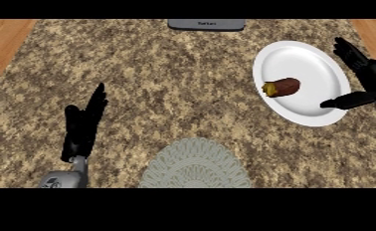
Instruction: Pick the sweet potato from the placemat and place it in the plate
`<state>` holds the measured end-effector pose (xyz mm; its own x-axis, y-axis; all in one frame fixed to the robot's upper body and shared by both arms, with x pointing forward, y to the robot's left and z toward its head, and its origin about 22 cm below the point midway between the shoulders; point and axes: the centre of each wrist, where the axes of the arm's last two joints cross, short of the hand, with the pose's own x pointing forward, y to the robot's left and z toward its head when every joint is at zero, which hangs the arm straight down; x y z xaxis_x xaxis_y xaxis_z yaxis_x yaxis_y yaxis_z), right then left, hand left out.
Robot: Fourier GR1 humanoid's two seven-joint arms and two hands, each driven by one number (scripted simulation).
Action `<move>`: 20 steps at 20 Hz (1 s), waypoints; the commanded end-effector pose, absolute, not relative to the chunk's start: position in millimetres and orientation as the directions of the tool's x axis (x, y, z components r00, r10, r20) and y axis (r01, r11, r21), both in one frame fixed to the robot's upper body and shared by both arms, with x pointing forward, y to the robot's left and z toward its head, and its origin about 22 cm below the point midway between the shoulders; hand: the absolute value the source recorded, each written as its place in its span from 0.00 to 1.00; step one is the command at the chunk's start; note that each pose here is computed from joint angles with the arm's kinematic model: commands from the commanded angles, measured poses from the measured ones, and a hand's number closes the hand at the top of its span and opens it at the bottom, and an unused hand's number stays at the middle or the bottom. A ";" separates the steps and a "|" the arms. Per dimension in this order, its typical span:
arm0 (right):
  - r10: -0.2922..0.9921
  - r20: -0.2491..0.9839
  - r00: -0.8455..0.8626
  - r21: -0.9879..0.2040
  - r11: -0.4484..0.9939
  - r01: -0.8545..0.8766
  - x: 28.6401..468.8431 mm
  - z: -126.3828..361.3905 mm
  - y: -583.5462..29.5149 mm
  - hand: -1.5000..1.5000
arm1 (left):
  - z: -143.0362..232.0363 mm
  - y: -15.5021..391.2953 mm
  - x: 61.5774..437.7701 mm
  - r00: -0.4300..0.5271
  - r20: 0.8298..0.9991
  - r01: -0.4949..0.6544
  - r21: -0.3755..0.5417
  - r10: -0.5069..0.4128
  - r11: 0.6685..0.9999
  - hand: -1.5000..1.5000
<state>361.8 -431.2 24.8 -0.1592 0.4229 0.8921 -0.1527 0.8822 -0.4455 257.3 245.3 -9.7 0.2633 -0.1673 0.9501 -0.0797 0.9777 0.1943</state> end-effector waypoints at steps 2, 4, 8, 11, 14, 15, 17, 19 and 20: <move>0.415 0.894 -0.172 -0.441 0.884 -0.158 359.7 16.1 -427.0 0.00 | -14.6 248.5 246.9 0.251 0.952 -0.083 0.202 -0.176 0.976 0.50; 0.427 0.890 -0.160 -0.449 0.883 -0.139 344.5 19.5 -451.5 0.00 | -1.1 236.2 261.3 0.257 0.954 -0.062 0.178 -0.156 0.982 0.50; 0.446 0.884 -0.138 -0.461 0.882 -0.101 342.9 33.2 -464.8 0.00 | -5.8 234.3 253.6 0.273 0.950 -0.082 0.180 -0.151 0.980 0.50; 0.449 0.882 -0.144 -0.464 0.881 -0.096 331.9 38.0 -481.4 0.00 | -11.4 241.6 250.1 0.267 0.946 -0.067 0.207 -0.183 0.976 0.50; 0.436 0.886 -0.156 -0.448 0.892 -0.055 322.8 25.7 -482.8 0.00 | -3.7 233.6 260.3 0.254 0.954 -0.067 0.179 -0.157 0.982 0.50; 0.436 0.887 -0.154 -0.448 0.892 -0.056 320.2 27.4 -486.9 0.00 | 6.7 235.6 255.8 0.244 0.956 -0.066 0.184 -0.163 0.981 0.50; 0.421 0.892 -0.163 -0.432 0.901 -0.035 325.8 38.4 -488.7 0.00 | -0.4 226.2 269.2 0.251 0.955 -0.049 0.174 -0.157 0.984 0.50; 0.431 0.889 -0.154 -0.436 0.900 0.000 323.6 37.8 -490.7 0.00 | 3.2 255.0 268.9 0.257 0.951 -0.067 0.194 -0.171 0.979 0.50; 0.439 0.889 -0.128 -0.441 0.897 0.016 325.6 40.4 -490.4 0.00 | 0.6 229.6 265.2 0.254 0.951 -0.049 0.196 -0.177 0.979 0.50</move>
<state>328.0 -483.9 35.1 -0.1202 0.4623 0.8785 -0.0053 0.8846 -0.4662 263.2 238.7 0.4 0.2534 -0.1682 0.9526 -0.0603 0.9801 0.1891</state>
